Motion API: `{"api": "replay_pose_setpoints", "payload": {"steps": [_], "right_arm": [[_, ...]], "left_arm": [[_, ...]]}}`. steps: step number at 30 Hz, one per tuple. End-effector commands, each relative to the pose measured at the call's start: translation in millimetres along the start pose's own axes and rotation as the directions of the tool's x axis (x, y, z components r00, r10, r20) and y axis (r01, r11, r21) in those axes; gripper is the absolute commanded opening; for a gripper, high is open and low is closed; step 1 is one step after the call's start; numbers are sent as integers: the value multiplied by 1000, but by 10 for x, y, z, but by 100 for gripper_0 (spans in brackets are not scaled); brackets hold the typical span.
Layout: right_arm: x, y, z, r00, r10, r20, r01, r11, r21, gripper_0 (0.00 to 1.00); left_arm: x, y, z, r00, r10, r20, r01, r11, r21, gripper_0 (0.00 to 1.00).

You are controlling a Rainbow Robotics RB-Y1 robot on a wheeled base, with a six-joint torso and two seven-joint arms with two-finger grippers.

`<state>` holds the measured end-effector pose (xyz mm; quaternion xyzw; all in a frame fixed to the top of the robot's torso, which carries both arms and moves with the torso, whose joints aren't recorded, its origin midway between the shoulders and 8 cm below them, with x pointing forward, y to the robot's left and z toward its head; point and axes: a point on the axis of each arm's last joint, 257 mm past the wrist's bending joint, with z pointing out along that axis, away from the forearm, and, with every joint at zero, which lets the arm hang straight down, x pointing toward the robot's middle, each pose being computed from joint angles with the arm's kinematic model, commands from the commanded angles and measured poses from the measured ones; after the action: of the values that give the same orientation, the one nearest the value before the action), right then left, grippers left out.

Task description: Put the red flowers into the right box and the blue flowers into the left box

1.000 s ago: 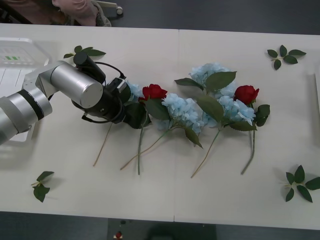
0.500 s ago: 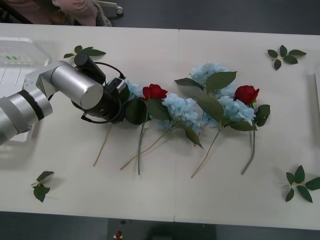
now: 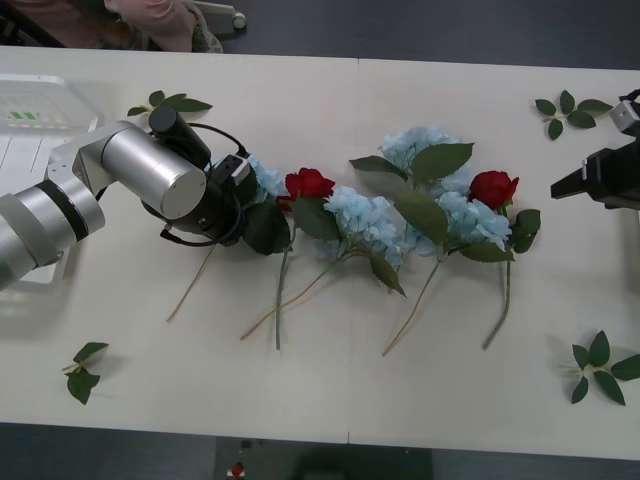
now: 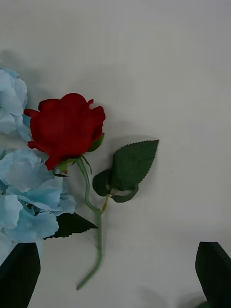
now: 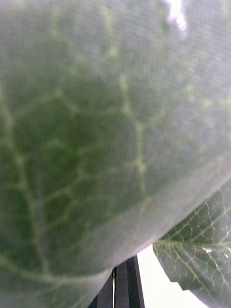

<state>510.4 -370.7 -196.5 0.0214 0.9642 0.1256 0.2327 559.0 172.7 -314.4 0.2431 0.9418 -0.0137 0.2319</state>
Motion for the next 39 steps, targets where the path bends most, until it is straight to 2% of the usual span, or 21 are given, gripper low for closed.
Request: {"api": "replay_pose_setpoints", "payload": {"steps": [1,7,10,16,21,24,29,35,39], "right_arm": [[-127,153,42,999,-45,26,45,999,17,94],[-40,141,252,997,-72,0,72,994,80,94],[-11,155,332,997,-80,-5,80,992,93,94],[5,208,486,995,-99,-2,99,987,124,94],[27,218,590,994,-106,0,105,983,153,94],[75,195,674,995,-99,2,97,984,151,94],[120,147,794,996,-88,-4,87,985,146,94],[153,117,914,997,-79,-1,78,987,139,94],[160,130,972,997,-77,2,76,988,135,94]], "left_arm": [[-201,78,-107,998,52,33,-51,998,-27,0],[-325,198,-290,997,59,47,-57,997,-49,0],[-437,328,-757,997,72,18,-71,995,-67,0],[-408,432,-1771,995,92,-30,-93,995,-44,0],[-245,1080,-2500,993,97,-64,-104,987,-126,0],[-105,1745,-2812,991,90,-98,-112,961,-254,0],[40,2567,-2971,986,96,-133,-141,909,-393,0],[568,3354,-2786,986,-33,-165,-47,888,-458,0],[831,3730,-2624,987,-39,-156,-48,856,-514,0]]}}
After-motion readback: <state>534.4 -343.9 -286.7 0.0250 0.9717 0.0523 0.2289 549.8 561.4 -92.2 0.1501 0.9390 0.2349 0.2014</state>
